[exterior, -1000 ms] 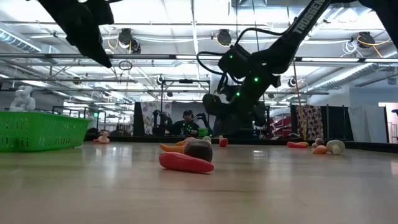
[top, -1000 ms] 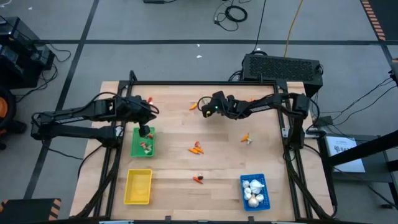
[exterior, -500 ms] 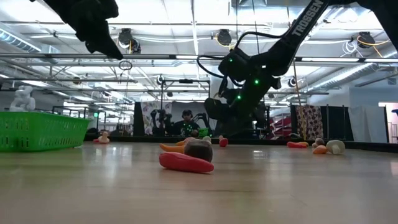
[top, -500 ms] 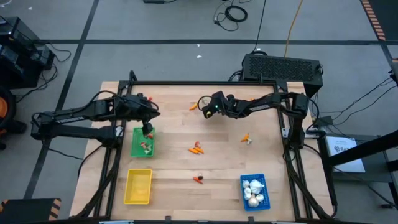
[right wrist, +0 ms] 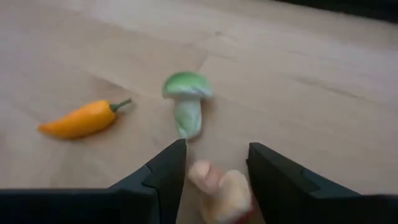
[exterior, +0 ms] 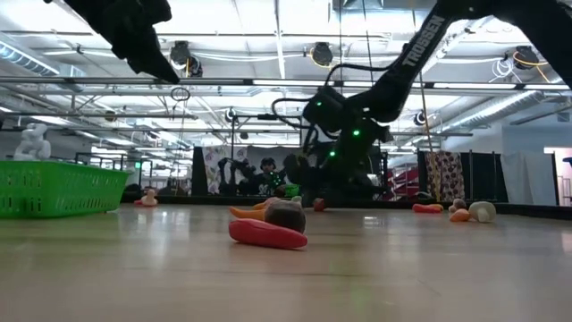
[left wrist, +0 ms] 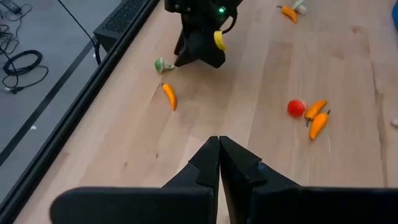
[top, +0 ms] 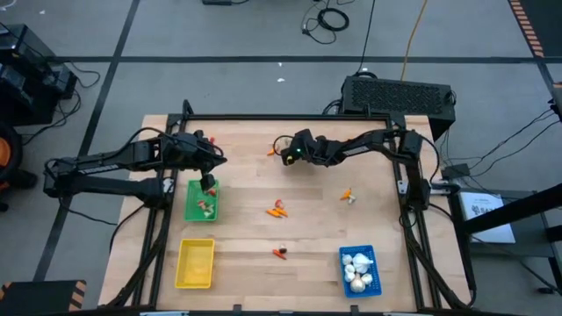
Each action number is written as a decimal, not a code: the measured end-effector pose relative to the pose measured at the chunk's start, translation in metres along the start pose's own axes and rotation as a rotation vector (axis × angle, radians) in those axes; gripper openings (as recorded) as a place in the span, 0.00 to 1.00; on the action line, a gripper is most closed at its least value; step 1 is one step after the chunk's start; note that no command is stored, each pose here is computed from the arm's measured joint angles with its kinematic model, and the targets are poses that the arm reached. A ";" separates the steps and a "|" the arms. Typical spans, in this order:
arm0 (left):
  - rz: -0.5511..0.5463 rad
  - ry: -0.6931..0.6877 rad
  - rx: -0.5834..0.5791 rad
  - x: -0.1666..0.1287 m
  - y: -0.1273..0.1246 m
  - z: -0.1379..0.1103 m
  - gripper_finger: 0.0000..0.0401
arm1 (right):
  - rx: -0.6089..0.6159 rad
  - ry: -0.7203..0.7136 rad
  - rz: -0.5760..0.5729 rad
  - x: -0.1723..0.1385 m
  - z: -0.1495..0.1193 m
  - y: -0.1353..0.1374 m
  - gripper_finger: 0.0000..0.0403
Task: Sort produce into baskets
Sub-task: Put the red mushroom into the green bin
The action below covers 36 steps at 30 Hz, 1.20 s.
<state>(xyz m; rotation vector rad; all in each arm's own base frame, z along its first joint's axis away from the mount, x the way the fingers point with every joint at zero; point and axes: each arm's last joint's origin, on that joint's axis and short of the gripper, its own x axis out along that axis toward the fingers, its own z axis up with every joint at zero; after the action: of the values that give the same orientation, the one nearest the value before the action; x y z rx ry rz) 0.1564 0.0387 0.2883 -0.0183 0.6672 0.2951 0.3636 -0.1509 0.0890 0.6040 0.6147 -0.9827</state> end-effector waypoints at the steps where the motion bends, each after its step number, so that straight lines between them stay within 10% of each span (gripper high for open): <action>1: 0.000 0.006 0.005 0.000 0.000 -0.001 0.04 | -0.011 0.001 -0.018 0.002 0.000 0.003 0.39; 9: -0.002 0.031 0.044 -0.005 0.000 -0.005 0.04 | -0.165 0.095 -0.097 -0.008 0.002 0.027 0.06; 14: -0.008 -0.050 0.022 -0.026 0.002 -0.008 0.04 | -0.221 0.152 -0.051 -0.032 0.004 0.044 0.06; 27: 0.024 -0.212 -0.065 -0.041 0.003 -0.044 0.04 | -0.190 -0.191 0.596 -0.127 0.004 0.158 0.05; 36: 0.193 -0.257 -0.097 -0.043 0.008 -0.039 0.04 | -0.235 -0.405 0.824 -0.125 -0.033 0.225 0.05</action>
<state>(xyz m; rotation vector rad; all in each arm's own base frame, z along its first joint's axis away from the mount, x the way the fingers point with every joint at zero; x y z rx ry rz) 0.0979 0.0309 0.2843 -0.0082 0.3995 0.5065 0.5045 0.0389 0.1965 0.3724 0.0805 -0.2305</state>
